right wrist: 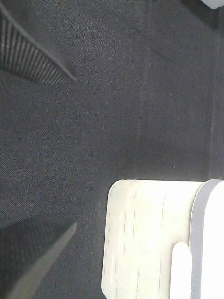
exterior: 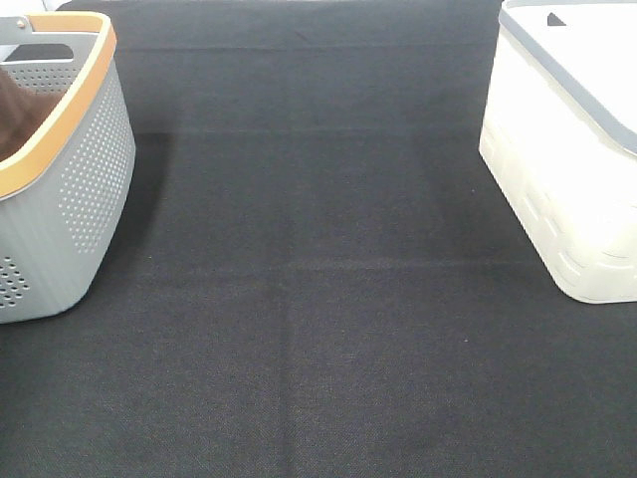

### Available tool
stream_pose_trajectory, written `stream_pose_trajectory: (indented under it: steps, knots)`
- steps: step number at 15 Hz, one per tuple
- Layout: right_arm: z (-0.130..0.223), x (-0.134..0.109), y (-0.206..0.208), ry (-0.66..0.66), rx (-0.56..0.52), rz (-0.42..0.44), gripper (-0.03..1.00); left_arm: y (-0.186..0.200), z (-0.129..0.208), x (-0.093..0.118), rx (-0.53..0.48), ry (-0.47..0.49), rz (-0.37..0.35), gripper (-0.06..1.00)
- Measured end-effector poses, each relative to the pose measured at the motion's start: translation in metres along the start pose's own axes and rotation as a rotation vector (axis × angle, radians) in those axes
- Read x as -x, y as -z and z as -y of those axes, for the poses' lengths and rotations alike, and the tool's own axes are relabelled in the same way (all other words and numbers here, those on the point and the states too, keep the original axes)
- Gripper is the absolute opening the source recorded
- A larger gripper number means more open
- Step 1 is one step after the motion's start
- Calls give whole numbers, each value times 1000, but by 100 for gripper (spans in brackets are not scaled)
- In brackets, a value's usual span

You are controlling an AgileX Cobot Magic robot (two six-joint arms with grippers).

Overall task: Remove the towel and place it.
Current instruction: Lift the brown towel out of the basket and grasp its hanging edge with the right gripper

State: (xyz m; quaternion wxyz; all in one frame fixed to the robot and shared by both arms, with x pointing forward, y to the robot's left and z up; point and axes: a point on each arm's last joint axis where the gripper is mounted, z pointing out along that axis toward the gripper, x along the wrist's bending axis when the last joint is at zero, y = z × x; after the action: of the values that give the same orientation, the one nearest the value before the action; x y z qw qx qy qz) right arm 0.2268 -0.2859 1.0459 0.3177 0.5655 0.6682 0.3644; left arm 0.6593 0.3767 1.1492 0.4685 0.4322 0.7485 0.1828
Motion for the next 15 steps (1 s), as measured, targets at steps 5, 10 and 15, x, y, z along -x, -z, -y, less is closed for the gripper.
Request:
stream_pose_trajectory:
  steps: [5,10,15]
  knots:
    - [0,0,0,-13,2,-1,74,64,-23,54,218,34,300,0]
    - [-6,-8,-1,-64,29,-92,74,89,-16,120,329,-13,516,0]
    - [-65,-19,-17,-164,267,-326,74,112,21,207,328,-161,736,0]
